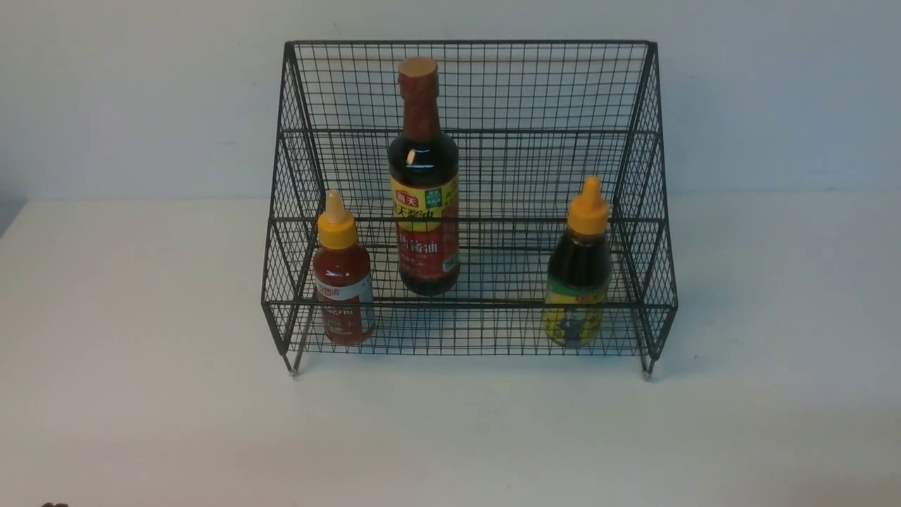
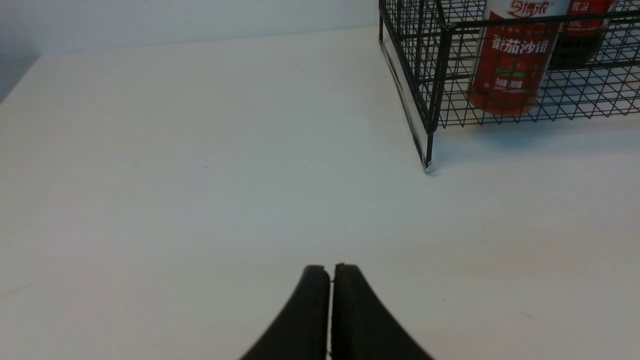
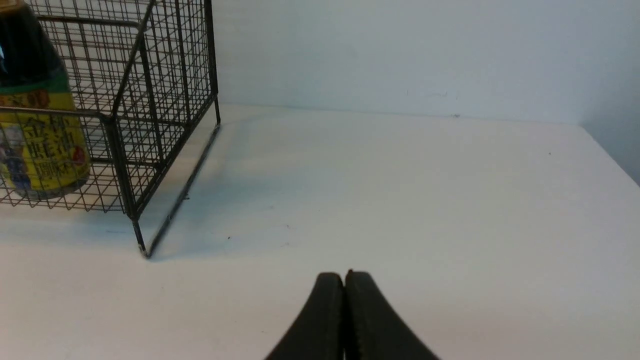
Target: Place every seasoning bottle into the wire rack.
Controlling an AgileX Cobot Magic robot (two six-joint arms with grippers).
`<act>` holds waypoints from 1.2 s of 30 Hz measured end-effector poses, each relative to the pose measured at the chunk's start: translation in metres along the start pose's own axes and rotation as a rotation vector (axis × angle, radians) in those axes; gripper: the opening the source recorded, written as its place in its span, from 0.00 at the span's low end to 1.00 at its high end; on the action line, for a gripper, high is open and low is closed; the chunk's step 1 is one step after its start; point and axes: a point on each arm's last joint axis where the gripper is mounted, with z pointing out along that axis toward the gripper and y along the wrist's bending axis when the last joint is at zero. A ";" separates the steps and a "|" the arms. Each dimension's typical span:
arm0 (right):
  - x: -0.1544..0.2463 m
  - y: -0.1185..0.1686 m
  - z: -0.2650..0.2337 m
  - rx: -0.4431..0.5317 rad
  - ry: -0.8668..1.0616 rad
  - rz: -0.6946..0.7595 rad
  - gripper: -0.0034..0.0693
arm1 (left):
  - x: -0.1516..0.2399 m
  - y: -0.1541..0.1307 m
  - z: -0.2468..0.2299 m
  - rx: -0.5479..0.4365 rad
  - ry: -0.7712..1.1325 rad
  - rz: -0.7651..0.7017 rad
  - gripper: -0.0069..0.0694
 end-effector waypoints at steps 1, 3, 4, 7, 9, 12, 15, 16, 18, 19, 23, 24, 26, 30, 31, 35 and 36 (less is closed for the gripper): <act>0.000 0.000 0.000 0.000 0.000 0.005 0.03 | 0.000 0.000 0.000 0.000 0.000 0.000 0.08; 0.000 0.000 0.000 0.000 0.000 0.015 0.03 | 0.000 0.000 0.000 0.000 0.000 0.000 0.08; 0.000 0.000 0.000 0.000 0.000 0.015 0.03 | 0.000 0.000 0.000 0.000 0.000 0.000 0.08; 0.000 0.000 0.000 0.000 0.000 0.015 0.03 | 0.000 0.000 0.000 0.000 0.000 0.000 0.08; 0.000 0.000 0.000 0.000 0.001 0.015 0.03 | 0.000 0.000 0.000 0.000 0.000 0.000 0.08; 0.000 0.000 0.000 0.000 0.001 0.015 0.03 | 0.000 0.000 0.000 0.000 0.000 0.000 0.08; 0.000 0.000 0.000 0.000 0.001 0.015 0.03 | 0.000 0.000 0.000 0.000 0.000 0.000 0.08; 0.000 0.000 0.000 0.000 0.001 0.015 0.03 | 0.000 0.000 0.000 0.000 0.000 0.000 0.08; 0.000 0.000 0.000 0.000 0.001 0.015 0.03 | 0.000 0.000 0.000 0.000 0.000 0.000 0.08; 0.000 0.000 0.000 0.000 0.001 0.015 0.03 | 0.000 0.000 0.000 0.000 0.000 0.000 0.08; 0.000 0.000 0.000 0.000 0.001 0.015 0.03 | 0.000 0.000 0.000 0.000 0.000 0.000 0.08; 0.000 0.000 0.000 0.000 0.001 0.015 0.03 | 0.000 0.000 0.000 0.000 0.000 0.000 0.08; 0.000 0.000 0.000 0.000 0.001 0.015 0.03 | 0.000 0.000 0.000 0.000 0.000 0.000 0.08; 0.000 0.000 0.000 0.000 0.001 0.016 0.03 | 0.000 0.000 0.000 0.000 0.000 0.000 0.08; 0.000 0.000 0.000 0.000 0.001 0.016 0.03 | 0.000 0.000 0.000 0.000 0.000 0.000 0.08; 0.000 0.000 0.000 0.000 0.001 0.016 0.03 | 0.000 0.000 0.000 0.000 0.000 0.000 0.08; 0.000 0.000 0.000 0.000 0.001 0.016 0.03 | 0.000 0.000 0.000 0.000 0.000 0.000 0.08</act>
